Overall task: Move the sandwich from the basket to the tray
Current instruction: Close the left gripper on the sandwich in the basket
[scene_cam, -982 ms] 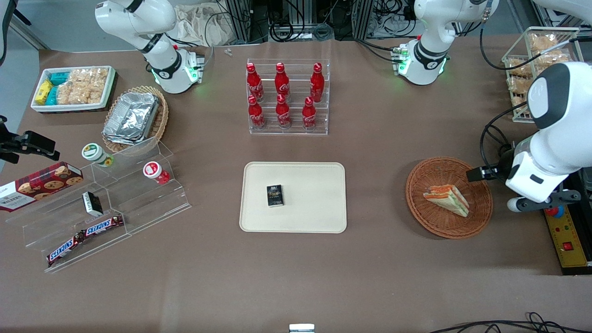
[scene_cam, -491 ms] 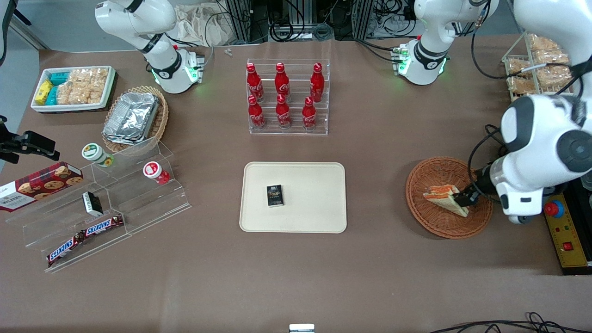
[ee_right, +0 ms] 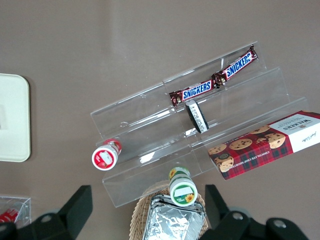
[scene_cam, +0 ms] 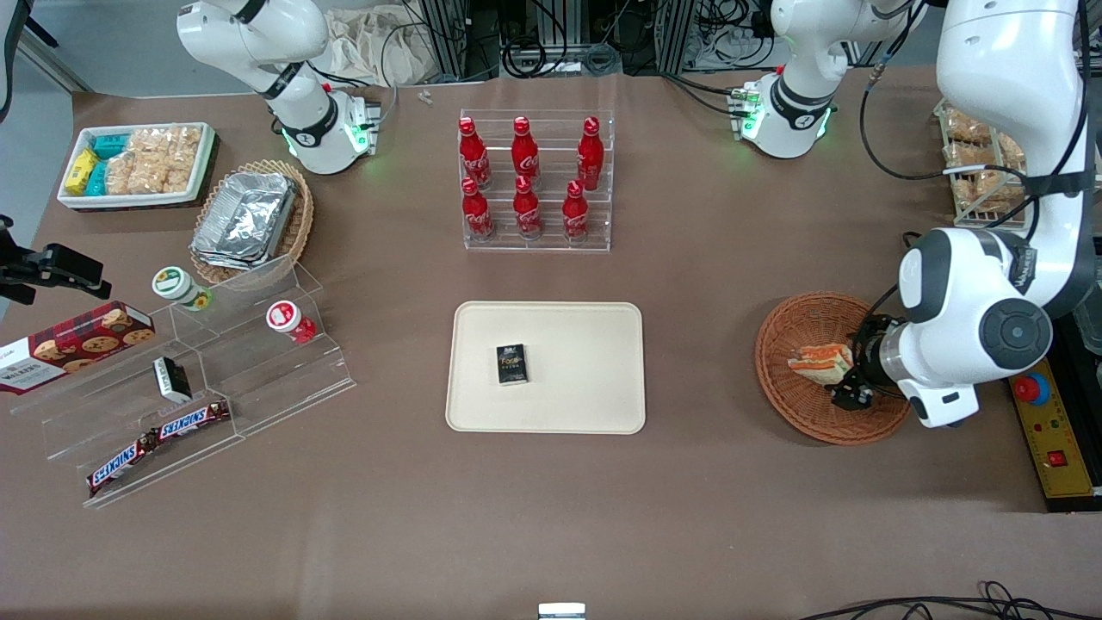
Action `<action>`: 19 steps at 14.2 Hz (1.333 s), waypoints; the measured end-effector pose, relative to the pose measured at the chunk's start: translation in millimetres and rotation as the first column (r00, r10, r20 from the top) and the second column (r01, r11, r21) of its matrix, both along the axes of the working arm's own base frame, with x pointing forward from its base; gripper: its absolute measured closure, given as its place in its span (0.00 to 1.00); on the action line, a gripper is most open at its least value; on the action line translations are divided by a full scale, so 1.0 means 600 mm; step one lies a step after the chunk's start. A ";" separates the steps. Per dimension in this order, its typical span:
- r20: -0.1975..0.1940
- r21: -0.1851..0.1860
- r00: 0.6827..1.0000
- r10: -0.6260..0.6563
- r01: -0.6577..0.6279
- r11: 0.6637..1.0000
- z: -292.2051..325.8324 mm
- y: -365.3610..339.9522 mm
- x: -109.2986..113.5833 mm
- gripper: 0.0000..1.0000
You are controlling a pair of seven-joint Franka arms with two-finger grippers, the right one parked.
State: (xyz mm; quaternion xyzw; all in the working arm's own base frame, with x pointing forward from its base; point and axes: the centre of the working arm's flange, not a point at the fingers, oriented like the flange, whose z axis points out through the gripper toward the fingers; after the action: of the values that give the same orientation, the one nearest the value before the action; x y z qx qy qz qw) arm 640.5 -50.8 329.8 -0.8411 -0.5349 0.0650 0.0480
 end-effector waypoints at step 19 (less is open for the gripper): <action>-0.036 0.049 0.999 0.036 -0.035 0.998 -0.098 0.041 -0.025 0.00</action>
State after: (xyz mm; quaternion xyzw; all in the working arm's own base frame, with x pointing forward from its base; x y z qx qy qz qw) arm 625.8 -25.9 270.8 -0.8287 -0.5502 0.0684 0.0768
